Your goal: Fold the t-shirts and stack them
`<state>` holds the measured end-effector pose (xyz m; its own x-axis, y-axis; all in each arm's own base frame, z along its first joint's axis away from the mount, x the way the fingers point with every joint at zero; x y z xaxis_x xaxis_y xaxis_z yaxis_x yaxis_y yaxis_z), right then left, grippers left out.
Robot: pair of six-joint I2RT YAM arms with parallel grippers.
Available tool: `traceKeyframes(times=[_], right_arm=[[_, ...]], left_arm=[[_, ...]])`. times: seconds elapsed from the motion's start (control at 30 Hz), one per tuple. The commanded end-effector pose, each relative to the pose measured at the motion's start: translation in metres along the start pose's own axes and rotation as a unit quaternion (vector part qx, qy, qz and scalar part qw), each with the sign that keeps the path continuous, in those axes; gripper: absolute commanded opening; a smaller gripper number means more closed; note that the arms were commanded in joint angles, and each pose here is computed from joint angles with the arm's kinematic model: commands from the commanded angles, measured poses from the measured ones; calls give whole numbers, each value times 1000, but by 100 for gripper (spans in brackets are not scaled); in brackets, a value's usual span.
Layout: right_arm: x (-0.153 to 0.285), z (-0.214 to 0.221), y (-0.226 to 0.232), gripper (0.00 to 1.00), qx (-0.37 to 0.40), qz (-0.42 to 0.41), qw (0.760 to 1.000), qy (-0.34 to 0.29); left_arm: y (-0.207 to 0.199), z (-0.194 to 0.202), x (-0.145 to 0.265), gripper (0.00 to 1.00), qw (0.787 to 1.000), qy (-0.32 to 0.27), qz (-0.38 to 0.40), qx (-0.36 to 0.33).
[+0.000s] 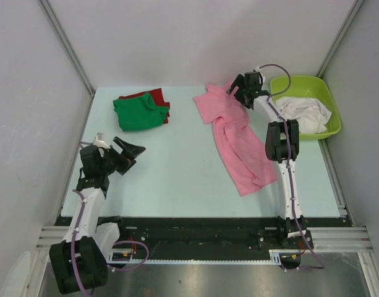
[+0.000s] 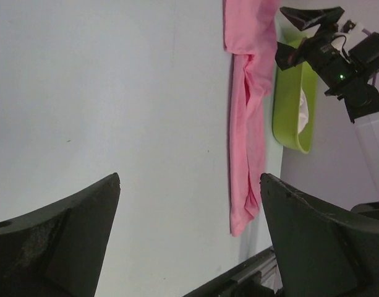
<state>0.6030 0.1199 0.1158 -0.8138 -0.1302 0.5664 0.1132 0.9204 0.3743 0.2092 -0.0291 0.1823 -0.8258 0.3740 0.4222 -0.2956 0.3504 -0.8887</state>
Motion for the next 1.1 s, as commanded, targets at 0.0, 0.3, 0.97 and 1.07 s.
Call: traceKeyframes(times=[0.0,0.3,0.97,1.07], right_arm=[[69,-59,49,100,63,-37,993,-94],[226,-94,87,99,138,-45,975,-166],[447,-25,8,100,154,9,979,-134],[456,-7,1,100,155,18,980,-123]], left_arm=[[-26,5,4,100,994,65,79,-41],[-42,55,-14,100,963,210,161,-49],[-63,222,-117,95,930,326,25,-171],[-59,242,-135,90,926,321,-43,-194]])
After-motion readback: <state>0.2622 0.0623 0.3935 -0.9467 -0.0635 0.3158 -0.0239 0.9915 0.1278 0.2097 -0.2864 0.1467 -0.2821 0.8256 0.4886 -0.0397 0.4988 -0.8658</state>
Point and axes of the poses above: each gripper's point midway between its finger pads, its own x axis back along the fingers, its own y axis along the line the jaws close on, z = x × y, the point moved 9 cm from there along x, back along the fingers, and after that the axes turned 15 degrees about x, right-handed, at the moved point
